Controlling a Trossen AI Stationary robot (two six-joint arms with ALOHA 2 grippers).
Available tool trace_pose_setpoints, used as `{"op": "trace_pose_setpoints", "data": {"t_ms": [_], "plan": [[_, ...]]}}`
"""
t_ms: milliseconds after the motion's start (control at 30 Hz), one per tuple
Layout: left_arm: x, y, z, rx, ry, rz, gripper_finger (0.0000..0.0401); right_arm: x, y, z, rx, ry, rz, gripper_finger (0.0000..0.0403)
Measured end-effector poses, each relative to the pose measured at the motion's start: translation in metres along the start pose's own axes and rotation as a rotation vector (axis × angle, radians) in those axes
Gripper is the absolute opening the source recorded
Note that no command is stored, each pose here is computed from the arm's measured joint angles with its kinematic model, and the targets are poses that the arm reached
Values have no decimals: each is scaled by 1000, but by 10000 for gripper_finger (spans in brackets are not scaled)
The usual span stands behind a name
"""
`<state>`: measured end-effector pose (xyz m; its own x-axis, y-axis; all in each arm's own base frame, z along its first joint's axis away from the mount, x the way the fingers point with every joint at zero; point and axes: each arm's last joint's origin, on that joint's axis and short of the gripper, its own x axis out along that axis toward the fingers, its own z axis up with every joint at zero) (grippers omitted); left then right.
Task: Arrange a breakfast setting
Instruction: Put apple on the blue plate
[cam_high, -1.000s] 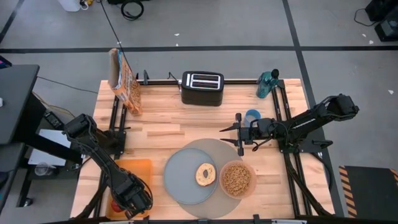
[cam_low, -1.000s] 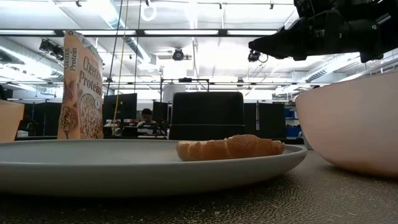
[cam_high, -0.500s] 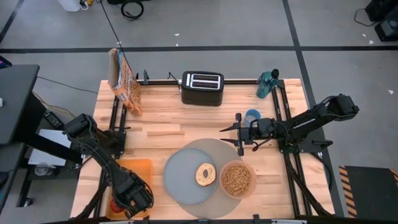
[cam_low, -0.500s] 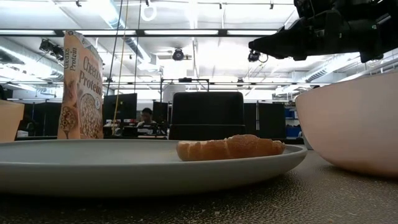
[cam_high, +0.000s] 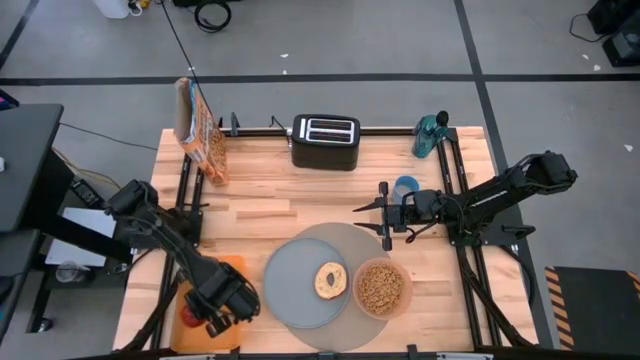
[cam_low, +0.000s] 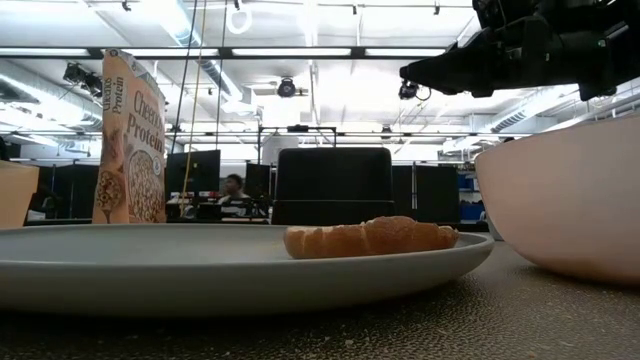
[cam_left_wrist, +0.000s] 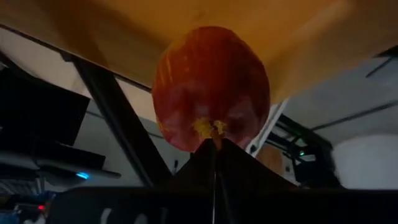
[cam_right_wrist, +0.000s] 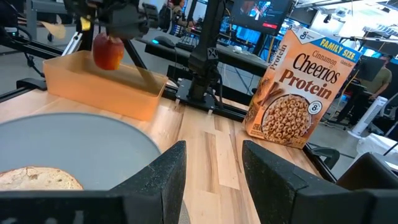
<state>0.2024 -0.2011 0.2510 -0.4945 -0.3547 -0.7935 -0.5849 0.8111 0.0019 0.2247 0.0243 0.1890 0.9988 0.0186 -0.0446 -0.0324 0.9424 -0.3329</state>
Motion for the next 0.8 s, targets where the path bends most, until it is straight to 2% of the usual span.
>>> {"op": "trace_pose_setpoints", "data": {"t_ms": [233, 500, 800], "plan": [[-45, 4, 0, -36, -66, -41, 17, 0, 0, 0, 0, 1, 0, 164], [-81, 8, 13, -69, -221, -131, 17, 0, 0, 0, -5, 4, 1, 164], [-106, 7, 45, 72, -455, -251, 17, 0, 0, -1, -6, 8, 3, 164]]}}
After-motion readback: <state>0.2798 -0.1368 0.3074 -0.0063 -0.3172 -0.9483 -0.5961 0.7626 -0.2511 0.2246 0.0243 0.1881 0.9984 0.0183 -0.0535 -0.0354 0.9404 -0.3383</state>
